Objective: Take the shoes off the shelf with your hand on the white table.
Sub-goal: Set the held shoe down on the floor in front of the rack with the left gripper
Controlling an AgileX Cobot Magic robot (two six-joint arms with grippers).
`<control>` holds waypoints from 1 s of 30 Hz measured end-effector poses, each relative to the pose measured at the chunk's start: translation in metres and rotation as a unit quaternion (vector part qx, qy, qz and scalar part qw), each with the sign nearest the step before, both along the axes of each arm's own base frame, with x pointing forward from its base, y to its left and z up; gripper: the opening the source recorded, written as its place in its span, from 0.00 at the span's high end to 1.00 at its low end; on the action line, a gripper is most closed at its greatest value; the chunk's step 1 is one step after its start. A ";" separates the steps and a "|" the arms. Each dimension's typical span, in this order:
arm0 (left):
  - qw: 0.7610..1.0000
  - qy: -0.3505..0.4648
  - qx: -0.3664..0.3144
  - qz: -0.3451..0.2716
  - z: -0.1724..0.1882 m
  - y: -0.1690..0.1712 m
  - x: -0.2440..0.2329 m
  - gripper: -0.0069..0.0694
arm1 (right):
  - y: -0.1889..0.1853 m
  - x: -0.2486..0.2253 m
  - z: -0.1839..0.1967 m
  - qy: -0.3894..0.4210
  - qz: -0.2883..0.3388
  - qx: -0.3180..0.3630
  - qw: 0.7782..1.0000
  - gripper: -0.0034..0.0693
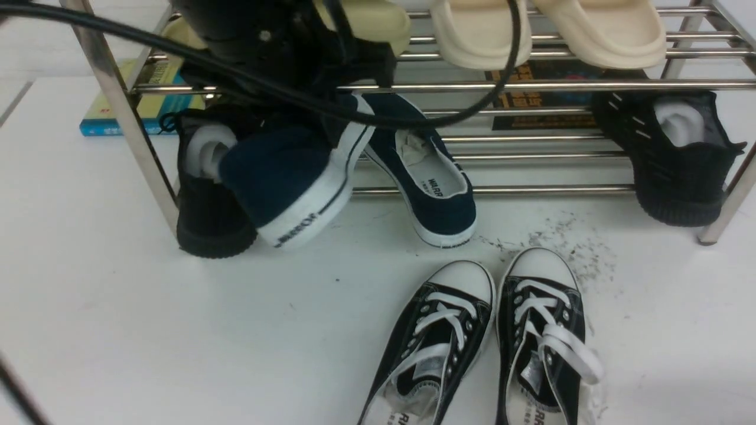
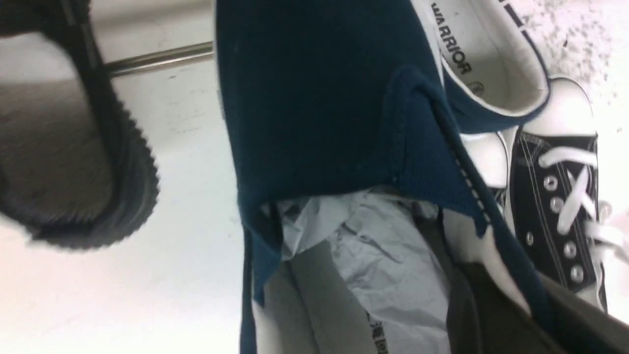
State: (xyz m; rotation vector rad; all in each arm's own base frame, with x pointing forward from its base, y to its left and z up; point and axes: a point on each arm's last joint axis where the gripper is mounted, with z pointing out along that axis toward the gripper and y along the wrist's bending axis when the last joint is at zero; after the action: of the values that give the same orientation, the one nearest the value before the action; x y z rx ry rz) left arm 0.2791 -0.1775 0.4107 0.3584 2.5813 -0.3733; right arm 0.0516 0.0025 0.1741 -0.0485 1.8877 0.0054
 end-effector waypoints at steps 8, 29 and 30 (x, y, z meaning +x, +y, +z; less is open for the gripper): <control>1.000 0.030 0.002 -0.006 -0.013 0.034 -0.060 0.87 | 0.000 0.000 0.000 0.000 0.000 0.000 1.000 0.62; 0.982 0.168 0.074 0.050 -0.166 0.050 -0.084 0.87 | 0.000 0.000 0.000 0.000 0.000 0.000 1.000 0.62; 0.981 0.172 0.077 0.051 -0.169 0.049 -0.083 0.87 | 0.000 0.000 0.000 0.000 0.000 0.000 1.000 0.62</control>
State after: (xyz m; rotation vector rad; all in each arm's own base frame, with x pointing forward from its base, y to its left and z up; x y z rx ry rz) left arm 0.1958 -0.1284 0.2421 0.2293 2.9629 -0.2143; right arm 0.0516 0.0025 0.1741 -0.0485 1.8877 0.0054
